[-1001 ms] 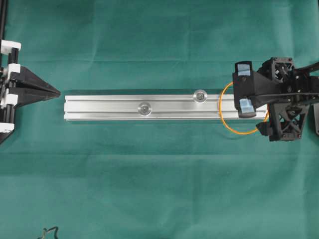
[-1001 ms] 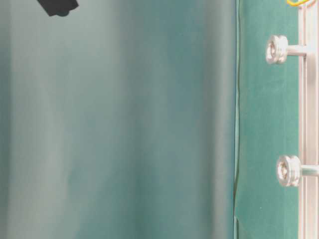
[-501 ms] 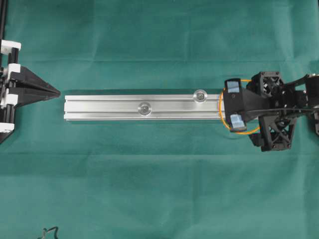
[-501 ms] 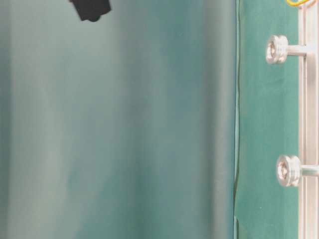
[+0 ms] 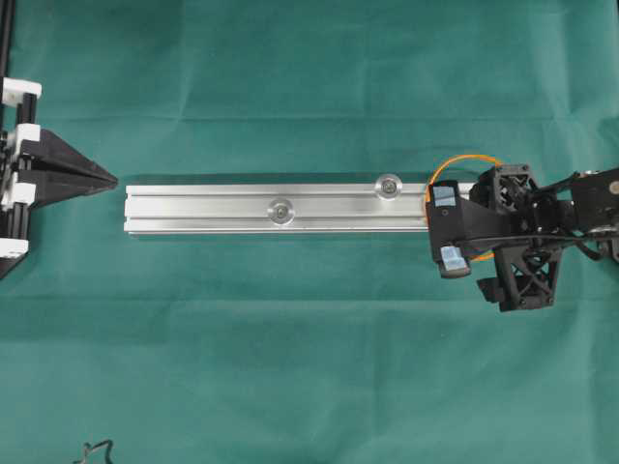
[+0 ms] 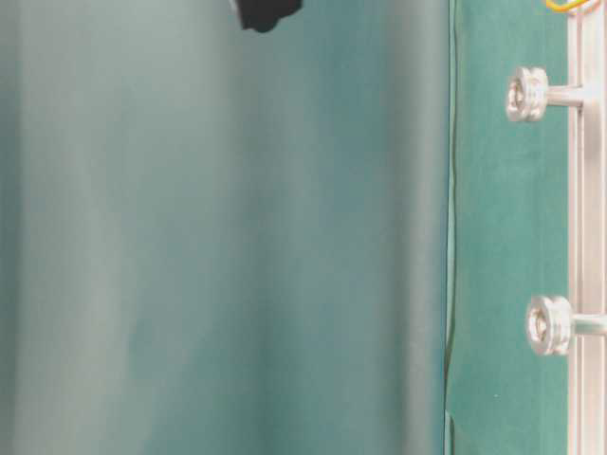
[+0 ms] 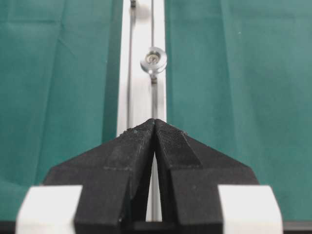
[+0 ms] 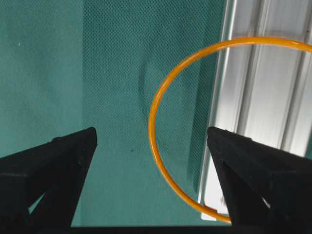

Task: Hook the rubber onto the shaft.
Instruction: 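Close the right gripper on the band's near edge and lift it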

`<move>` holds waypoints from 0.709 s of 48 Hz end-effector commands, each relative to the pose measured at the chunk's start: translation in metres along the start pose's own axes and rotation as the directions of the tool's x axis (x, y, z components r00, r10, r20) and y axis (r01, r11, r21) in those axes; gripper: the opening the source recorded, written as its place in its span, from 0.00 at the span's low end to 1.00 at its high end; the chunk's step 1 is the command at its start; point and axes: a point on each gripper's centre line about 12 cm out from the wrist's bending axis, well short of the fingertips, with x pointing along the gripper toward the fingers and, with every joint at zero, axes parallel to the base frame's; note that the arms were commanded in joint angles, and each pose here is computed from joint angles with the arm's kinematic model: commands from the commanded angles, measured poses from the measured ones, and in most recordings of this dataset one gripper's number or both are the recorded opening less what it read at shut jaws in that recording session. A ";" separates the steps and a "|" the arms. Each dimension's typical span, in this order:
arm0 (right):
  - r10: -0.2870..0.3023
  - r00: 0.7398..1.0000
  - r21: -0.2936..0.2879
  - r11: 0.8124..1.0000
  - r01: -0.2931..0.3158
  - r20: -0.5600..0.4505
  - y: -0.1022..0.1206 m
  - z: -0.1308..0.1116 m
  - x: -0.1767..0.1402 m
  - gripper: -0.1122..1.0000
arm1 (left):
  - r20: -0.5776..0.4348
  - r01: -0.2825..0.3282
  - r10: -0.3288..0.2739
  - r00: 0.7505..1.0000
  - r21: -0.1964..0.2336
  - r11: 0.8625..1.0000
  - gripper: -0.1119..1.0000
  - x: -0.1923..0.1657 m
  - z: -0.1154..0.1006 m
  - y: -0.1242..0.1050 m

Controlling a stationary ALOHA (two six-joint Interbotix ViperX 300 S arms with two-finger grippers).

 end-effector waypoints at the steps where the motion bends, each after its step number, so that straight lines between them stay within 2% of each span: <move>1: 0.008 1.000 -0.004 1.000 -0.008 0.022 0.002 0.002 0.002 0.99 | 0.028 0.000 0.000 1.000 0.003 1.000 0.10 -0.002 0.012 0.000; 18: 0.015 1.000 0.002 1.000 -0.015 0.026 0.003 -0.004 0.018 0.99 | 0.026 0.000 0.000 1.000 0.003 1.000 0.10 -0.002 0.012 0.000; 34: 0.015 0.999 0.002 1.000 -0.015 0.030 0.003 -0.003 0.020 0.99 | 0.026 0.000 0.000 1.000 0.002 1.000 0.10 -0.002 0.012 0.000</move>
